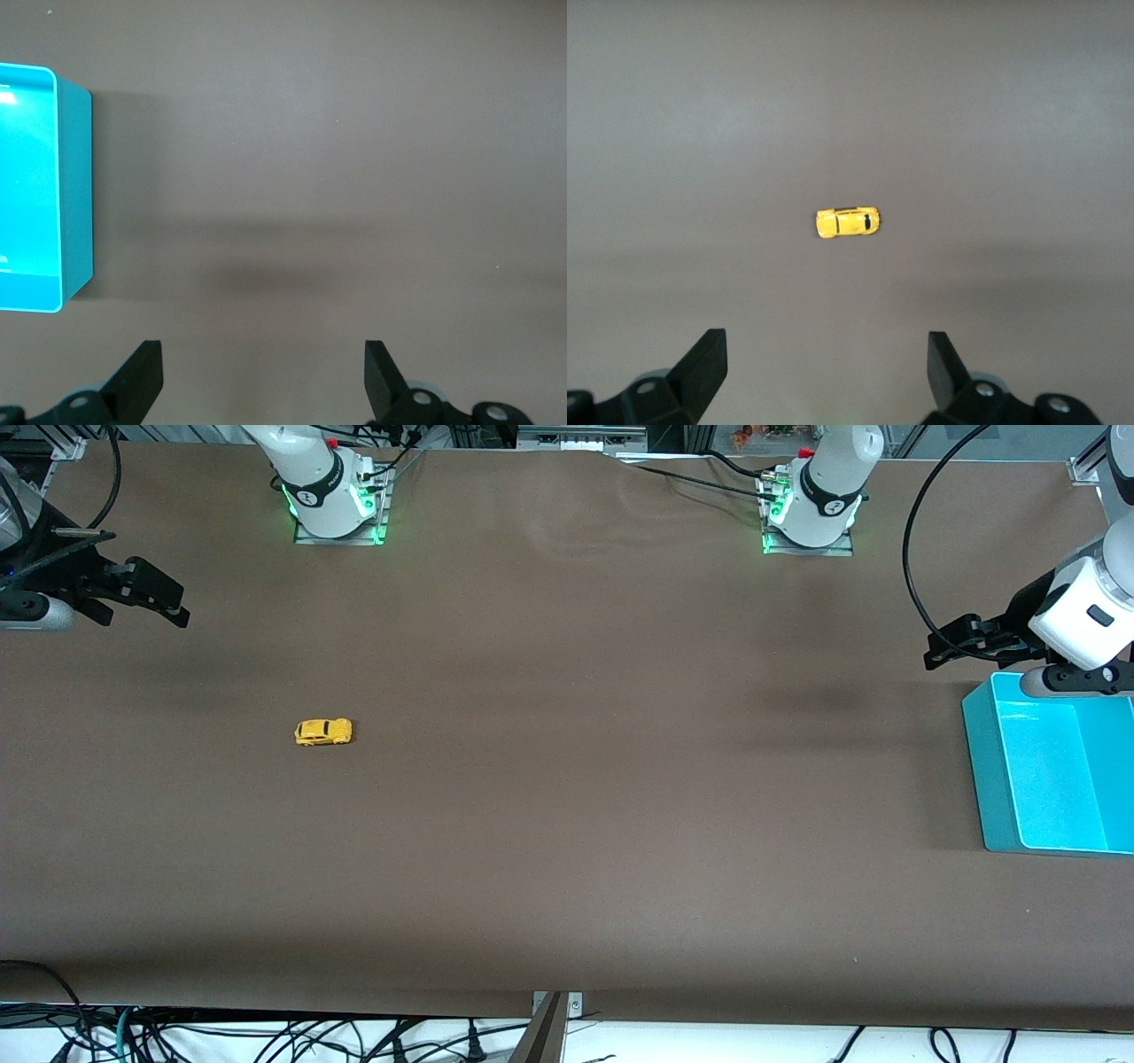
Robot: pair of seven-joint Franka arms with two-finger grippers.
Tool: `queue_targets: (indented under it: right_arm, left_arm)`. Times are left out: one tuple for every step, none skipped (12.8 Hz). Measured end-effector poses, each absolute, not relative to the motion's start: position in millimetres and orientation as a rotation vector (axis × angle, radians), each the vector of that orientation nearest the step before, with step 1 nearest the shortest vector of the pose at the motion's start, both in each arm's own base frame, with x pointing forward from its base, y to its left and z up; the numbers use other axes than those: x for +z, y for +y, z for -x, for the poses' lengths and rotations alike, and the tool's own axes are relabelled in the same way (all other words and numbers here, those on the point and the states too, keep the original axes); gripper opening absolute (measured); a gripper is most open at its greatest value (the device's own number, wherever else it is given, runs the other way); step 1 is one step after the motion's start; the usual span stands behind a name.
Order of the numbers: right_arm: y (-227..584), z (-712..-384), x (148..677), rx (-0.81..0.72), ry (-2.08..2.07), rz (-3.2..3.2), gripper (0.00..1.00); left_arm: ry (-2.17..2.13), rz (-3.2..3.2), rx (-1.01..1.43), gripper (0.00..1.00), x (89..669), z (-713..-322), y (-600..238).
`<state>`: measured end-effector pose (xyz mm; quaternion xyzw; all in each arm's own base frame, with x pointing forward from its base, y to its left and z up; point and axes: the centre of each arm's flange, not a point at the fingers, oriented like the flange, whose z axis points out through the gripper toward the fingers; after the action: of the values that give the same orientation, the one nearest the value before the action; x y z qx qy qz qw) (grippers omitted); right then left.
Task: Wind and store yellow beetle car
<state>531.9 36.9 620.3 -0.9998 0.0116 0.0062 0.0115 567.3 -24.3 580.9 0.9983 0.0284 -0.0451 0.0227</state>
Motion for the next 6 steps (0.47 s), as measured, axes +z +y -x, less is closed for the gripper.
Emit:
queue_targets:
  right_arm:
    - [37.1, -531.5, 619.9, 0.026, 0.032, 3.119, 1.0]
    - [37.2, -531.3, 619.8, 0.028, 0.03, 3.119, 1.0]
    - [37.3, -531.2, 619.8, 0.029, 0.028, 3.119, 1.0]
    - [37.4, -531.2, 619.8, 0.029, 0.027, 3.119, 1.0]
    - [37.4, -531.1, 619.9, 0.029, 0.027, 3.119, 1.0]
    - [37.4, -531.1, 620.0, 0.028, 0.026, 3.119, 1.0]
  left_arm:
    - [0.088, -3.092, -0.14, 1.0, 580.9, -567.3, -24.3]
    - [0.087, -3.092, -0.14, 1.0, 580.9, -567.3, -24.5]
    - [0.087, -3.092, -0.14, 1.0, 580.9, -567.3, -24.6]
    - [0.087, -3.092, -0.14, 1.0, 580.9, -567.3, -24.6]
    - [0.087, -3.092, -0.14, 1.0, 580.9, -567.3, -24.6]
    - [0.087, -3.092, -0.14, 1.0, 580.9, -567.3, -24.7]
